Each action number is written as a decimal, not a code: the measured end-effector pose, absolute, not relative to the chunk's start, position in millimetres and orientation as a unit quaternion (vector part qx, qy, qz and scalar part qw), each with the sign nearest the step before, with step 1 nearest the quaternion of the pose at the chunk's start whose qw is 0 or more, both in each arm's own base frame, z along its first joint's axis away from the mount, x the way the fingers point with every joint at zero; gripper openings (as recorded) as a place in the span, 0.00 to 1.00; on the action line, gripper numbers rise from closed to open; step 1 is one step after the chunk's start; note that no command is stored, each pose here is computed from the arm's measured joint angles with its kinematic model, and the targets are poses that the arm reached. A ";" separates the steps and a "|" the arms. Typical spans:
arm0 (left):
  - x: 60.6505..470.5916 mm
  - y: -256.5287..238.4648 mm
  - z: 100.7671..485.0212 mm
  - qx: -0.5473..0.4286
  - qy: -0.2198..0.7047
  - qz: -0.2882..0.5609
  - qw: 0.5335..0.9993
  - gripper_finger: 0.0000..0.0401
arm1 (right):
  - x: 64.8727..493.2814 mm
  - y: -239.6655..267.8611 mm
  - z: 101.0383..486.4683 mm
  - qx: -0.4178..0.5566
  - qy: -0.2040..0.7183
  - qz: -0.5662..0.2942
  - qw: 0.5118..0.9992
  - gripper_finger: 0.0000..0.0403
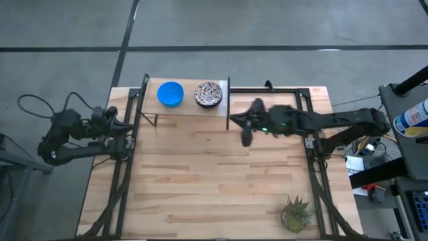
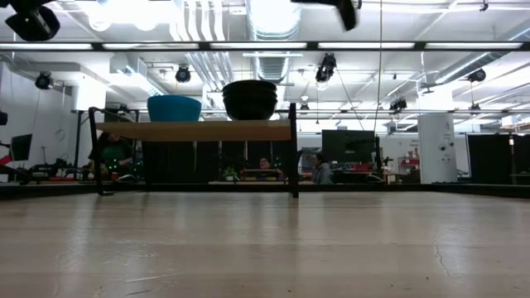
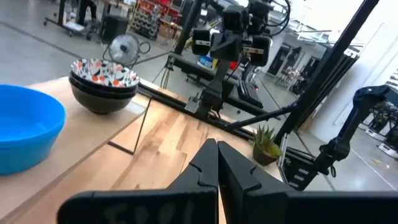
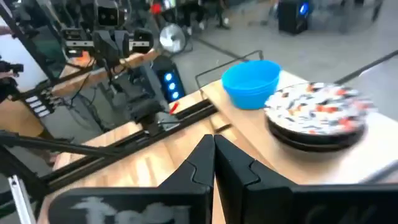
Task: Pick & Place Mini bowls
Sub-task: Return to Home Position
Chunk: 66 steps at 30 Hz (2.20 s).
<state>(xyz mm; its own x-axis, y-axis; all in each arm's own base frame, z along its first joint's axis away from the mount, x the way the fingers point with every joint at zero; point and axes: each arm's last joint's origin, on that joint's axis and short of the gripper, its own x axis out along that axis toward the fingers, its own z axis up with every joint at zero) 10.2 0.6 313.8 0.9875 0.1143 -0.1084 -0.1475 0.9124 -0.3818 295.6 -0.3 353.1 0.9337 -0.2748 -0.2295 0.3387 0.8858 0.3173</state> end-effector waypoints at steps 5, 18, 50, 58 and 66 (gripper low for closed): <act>8.0 0.4 312.3 -0.189 0.045 0.070 0.978 0.00 | 254.8 0.4 331.1 0.114 0.118 -0.178 0.970 0.02; 2.4 -0.4 309.2 -0.133 0.046 0.067 0.988 0.00 | 187.7 2.1 279.5 0.135 0.063 -0.089 0.985 0.02; 37.9 -0.3 283.1 -0.120 -0.038 -0.033 0.992 0.00 | 109.3 -0.1 221.5 0.124 -0.093 -0.050 0.987 0.02; 53.2 2.0 265.7 -0.154 -0.044 -0.036 0.986 0.00 | 104.5 0.0 212.8 0.126 -0.103 -0.043 0.986 0.02; 66.8 4.2 251.1 -0.140 -0.083 -0.039 0.986 0.00 | 103.8 0.0 192.3 0.124 -0.109 -0.041 0.985 0.02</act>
